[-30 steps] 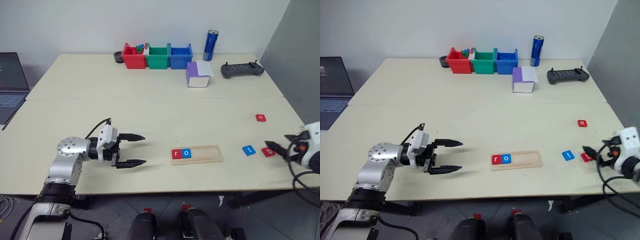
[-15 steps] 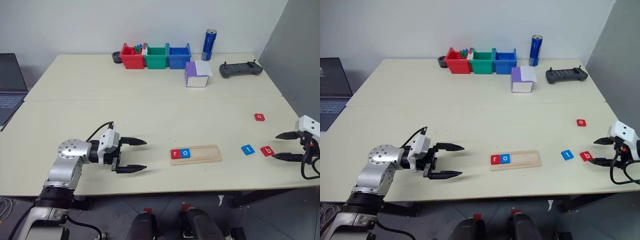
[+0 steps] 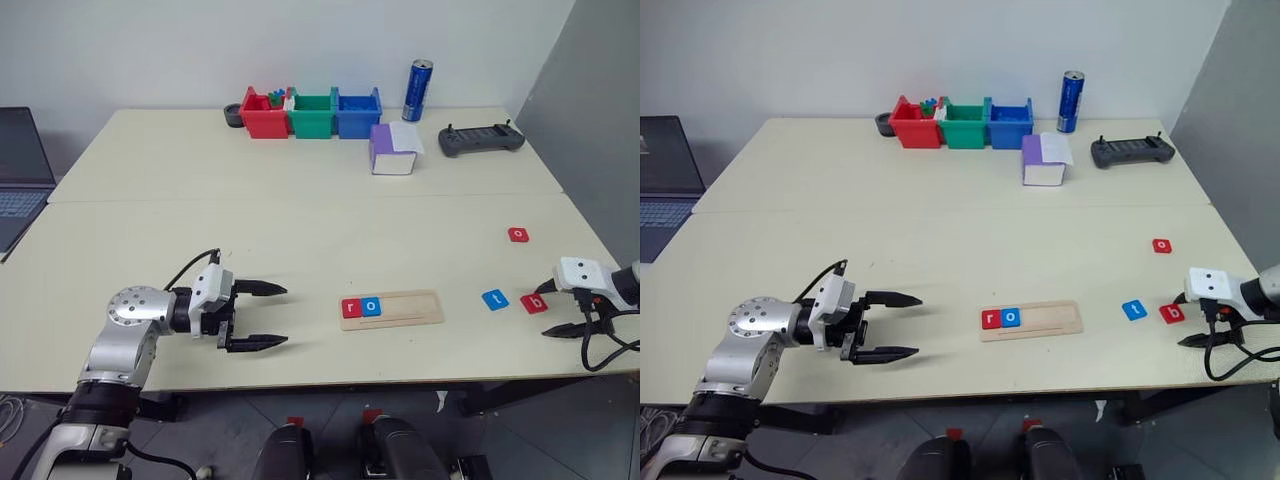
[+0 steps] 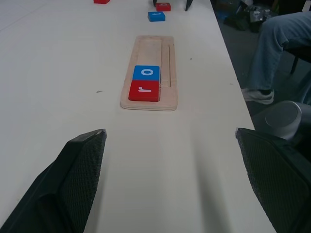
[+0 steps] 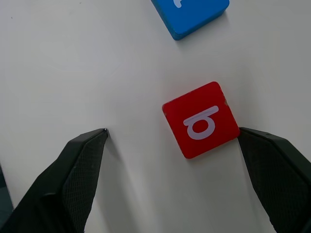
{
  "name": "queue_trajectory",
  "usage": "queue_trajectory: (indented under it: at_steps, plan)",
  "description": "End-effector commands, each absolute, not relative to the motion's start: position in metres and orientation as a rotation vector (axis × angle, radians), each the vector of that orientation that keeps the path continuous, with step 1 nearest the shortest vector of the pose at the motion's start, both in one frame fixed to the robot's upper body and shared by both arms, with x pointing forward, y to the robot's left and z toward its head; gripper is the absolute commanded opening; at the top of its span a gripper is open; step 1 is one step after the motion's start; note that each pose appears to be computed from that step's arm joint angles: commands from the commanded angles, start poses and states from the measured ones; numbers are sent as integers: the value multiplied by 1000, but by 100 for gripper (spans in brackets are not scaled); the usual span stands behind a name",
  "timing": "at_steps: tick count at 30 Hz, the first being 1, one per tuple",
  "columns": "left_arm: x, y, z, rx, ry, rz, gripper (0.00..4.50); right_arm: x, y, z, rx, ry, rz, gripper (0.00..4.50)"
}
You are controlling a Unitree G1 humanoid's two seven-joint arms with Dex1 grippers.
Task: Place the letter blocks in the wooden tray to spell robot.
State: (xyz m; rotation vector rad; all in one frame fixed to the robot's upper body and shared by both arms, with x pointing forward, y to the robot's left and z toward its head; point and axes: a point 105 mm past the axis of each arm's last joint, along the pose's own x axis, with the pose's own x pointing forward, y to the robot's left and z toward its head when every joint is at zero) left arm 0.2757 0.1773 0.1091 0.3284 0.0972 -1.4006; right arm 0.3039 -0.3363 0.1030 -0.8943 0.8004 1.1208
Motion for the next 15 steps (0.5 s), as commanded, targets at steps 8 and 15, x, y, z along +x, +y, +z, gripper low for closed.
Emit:
queue_trajectory:
  at_steps: [8,15]
  plan:
    - [276,188,107,347,74,-1368,450,313,-332,100,-938,786,1099,409]
    - [277,188,111,353,69,-1369,450,321,-329,101,-935,742,1061,203]
